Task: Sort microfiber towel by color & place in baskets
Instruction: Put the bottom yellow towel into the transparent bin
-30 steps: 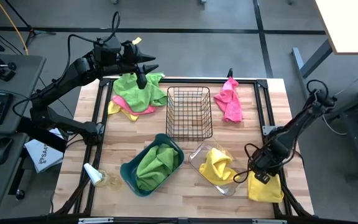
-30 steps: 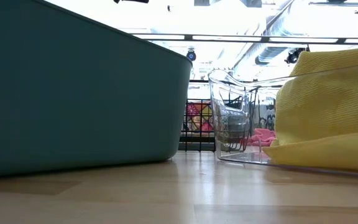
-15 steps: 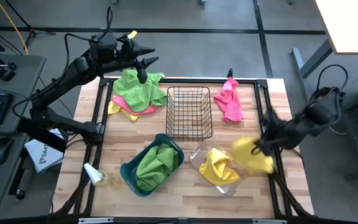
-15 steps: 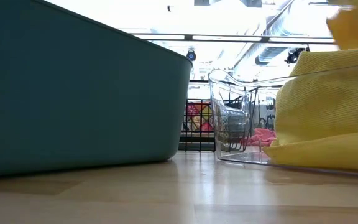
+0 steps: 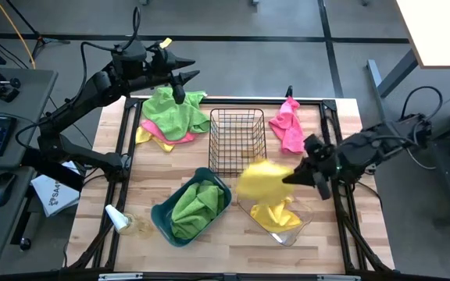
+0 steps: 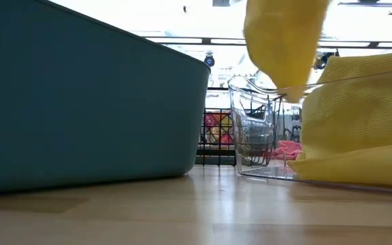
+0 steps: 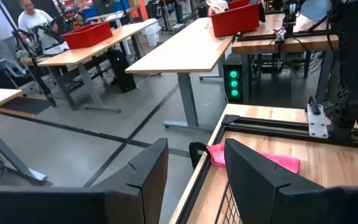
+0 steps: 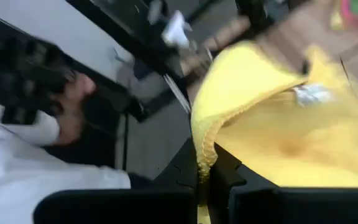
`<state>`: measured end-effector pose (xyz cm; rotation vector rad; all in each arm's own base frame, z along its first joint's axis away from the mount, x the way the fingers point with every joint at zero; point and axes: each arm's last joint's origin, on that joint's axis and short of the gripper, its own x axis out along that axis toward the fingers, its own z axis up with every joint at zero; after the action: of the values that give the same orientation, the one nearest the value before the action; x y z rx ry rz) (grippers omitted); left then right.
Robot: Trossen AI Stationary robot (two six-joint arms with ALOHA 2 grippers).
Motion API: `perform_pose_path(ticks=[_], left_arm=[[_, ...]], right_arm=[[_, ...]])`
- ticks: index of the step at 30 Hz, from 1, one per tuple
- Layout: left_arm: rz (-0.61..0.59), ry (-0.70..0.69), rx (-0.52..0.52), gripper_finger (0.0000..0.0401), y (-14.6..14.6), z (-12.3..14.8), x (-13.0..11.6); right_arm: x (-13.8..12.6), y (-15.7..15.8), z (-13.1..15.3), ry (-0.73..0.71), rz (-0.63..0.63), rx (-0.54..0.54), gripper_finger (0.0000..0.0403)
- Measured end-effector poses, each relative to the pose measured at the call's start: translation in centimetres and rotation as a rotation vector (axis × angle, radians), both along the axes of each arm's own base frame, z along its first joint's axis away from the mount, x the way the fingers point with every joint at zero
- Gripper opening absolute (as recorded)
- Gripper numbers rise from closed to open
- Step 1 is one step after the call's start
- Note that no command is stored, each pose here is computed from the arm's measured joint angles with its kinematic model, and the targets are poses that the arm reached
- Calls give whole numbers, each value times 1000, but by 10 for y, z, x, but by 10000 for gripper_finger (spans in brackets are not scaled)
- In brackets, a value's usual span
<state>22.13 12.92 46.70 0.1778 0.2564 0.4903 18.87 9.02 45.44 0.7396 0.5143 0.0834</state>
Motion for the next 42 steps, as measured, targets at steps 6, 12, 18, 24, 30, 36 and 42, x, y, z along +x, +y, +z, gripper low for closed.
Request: perform_pose_path(ticks=[6,12,18,24,30,36,42], left_arm=[[0,1,-1,147,0,0,0],[-1,2,-2,147,0,0,0],[-5,2,-3,147,0,0,0],[-5,3,-3,147,0,0,0],[-6,15,-10,147,0,-2,0],[-27,37,-29,147,-1,-4,0],[-60,48,-45,147,-2,-6,0]], right_arm=[[-7,-4,-22,262,-68,3,0],[-4,2,-43,502,-36,2,0],[28,21,-71,640,103,-80,0],[71,34,-112,772,242,-197,0],[97,30,-165,917,279,-269,0],[95,19,-222,1017,125,-164,0],[98,21,-244,982,29,-17,5]])
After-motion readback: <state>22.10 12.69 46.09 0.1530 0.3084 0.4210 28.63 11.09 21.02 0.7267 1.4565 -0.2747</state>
